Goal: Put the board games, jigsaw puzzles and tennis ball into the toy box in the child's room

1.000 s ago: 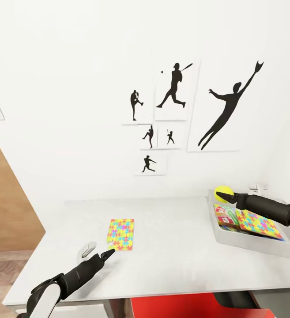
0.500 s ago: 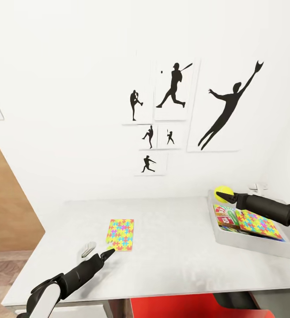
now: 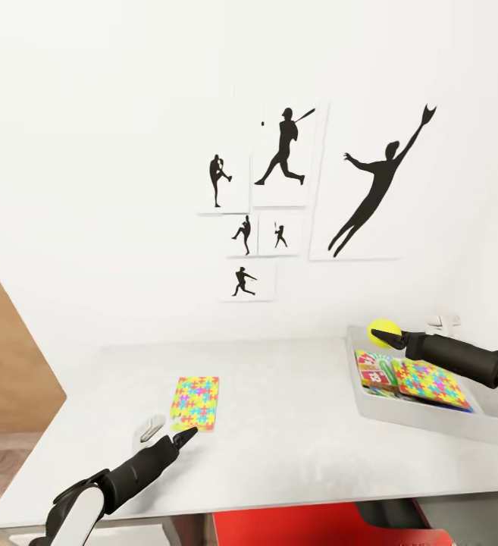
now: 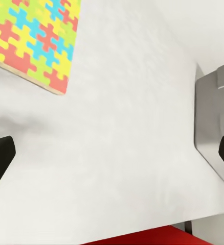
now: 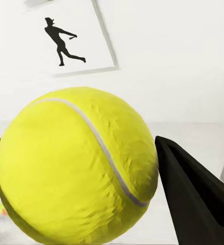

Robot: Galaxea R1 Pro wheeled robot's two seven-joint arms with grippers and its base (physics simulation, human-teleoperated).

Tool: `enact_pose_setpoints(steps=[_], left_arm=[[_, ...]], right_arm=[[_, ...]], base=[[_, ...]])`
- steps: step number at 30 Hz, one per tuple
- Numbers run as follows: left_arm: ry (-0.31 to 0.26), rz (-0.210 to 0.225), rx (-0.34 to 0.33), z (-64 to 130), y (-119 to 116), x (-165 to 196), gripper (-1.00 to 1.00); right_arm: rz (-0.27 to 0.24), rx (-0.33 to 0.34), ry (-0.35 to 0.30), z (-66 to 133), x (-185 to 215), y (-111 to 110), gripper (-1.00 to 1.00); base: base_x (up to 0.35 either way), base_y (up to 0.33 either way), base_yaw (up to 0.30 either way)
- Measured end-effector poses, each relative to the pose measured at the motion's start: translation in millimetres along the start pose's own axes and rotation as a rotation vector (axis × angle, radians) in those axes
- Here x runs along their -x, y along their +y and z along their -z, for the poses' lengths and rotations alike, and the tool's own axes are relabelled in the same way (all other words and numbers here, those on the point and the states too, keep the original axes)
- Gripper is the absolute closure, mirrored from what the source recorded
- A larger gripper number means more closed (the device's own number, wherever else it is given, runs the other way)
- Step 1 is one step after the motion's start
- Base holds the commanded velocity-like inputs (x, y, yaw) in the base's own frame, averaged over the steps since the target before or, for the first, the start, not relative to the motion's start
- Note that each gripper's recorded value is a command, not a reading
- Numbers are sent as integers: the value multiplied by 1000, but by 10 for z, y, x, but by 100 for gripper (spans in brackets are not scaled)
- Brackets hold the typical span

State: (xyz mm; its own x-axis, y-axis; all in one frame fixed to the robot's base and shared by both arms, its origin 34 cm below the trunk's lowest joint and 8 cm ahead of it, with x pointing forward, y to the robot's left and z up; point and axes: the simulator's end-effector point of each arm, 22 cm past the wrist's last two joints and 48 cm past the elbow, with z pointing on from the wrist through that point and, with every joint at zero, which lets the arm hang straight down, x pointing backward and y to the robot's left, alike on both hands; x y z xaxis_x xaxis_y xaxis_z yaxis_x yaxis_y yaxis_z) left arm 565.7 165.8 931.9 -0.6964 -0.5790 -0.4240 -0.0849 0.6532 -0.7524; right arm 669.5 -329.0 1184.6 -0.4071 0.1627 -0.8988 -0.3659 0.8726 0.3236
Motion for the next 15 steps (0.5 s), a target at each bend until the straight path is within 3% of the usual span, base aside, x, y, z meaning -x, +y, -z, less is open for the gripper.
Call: enact_pose_setpoints(steps=[6, 15], left_arm=[[-1, 0, 0, 2, 2, 4, -100], [-2, 0, 1, 2, 3, 6, -100]], right_arm=[[0, 0, 0, 1, 1, 0, 100], [-1, -1, 3, 1, -16, -4, 100]], base=[[0, -73, -144], [0, -15, -33]])
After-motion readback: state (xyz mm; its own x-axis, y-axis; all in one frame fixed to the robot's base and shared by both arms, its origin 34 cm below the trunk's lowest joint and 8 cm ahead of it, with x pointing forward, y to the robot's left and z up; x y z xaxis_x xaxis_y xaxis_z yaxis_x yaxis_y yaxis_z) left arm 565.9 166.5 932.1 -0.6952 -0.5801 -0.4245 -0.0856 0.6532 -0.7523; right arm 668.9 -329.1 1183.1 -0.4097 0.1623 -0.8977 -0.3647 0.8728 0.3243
